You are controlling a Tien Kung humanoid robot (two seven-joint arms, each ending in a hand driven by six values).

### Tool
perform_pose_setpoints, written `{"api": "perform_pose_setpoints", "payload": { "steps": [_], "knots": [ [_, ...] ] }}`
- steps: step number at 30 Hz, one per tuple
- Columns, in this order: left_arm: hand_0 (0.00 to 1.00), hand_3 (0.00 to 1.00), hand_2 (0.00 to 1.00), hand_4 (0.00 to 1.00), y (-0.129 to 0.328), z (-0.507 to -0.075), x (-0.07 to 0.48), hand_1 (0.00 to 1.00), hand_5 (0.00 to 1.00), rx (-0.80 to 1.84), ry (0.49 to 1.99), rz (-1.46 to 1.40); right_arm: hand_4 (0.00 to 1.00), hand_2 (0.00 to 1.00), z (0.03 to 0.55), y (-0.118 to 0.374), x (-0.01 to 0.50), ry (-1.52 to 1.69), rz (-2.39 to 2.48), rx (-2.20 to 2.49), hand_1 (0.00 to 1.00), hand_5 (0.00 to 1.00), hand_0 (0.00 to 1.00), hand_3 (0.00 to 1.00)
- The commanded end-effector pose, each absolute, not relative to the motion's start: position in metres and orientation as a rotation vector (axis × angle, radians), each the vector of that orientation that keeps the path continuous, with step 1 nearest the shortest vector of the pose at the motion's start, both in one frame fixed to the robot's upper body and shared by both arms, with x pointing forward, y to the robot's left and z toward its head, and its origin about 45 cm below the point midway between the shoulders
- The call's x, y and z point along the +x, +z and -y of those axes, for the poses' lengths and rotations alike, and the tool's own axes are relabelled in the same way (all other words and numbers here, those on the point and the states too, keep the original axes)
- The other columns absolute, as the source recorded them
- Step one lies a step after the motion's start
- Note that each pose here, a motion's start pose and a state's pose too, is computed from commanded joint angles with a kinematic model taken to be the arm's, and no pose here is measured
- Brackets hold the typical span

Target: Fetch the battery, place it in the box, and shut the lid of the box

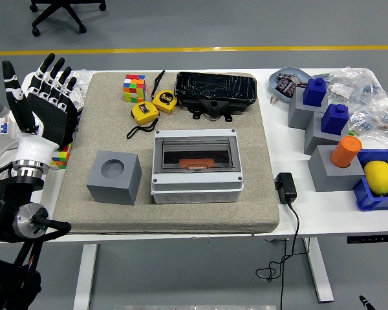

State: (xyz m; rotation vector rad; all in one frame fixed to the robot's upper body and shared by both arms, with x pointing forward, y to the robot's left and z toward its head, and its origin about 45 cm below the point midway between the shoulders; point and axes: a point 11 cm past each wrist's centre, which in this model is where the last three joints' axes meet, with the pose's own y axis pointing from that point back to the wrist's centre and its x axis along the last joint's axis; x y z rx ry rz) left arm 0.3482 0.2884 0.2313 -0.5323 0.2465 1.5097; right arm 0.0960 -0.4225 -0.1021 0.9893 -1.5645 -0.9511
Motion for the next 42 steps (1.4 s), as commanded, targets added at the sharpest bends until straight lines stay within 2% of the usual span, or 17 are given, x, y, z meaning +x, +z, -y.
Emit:
{"api": "perform_pose_setpoints", "payload": {
  "steps": [20, 42],
  "knots": [
    [0.911, 0.812, 0.846, 0.998, 0.228, -0.283, 0.344, 0.907, 0.998, -0.432, 1.507, -0.193, 0.998, 0.725, 0.421, -0.102, 0.102, -0.948, 1.613, 1.019, 0.709, 0.998, 0.791, 0.767],
    [0.899, 0.787, 0.828, 0.998, 0.233, -0.287, 0.344, 0.893, 0.998, -0.446, 1.517, -0.182, 0.998, 0.727, 0.42, -0.1, 0.109, -0.946, 1.62, 1.029, 0.71, 0.998, 0.794, 0.769]
  ]
}}
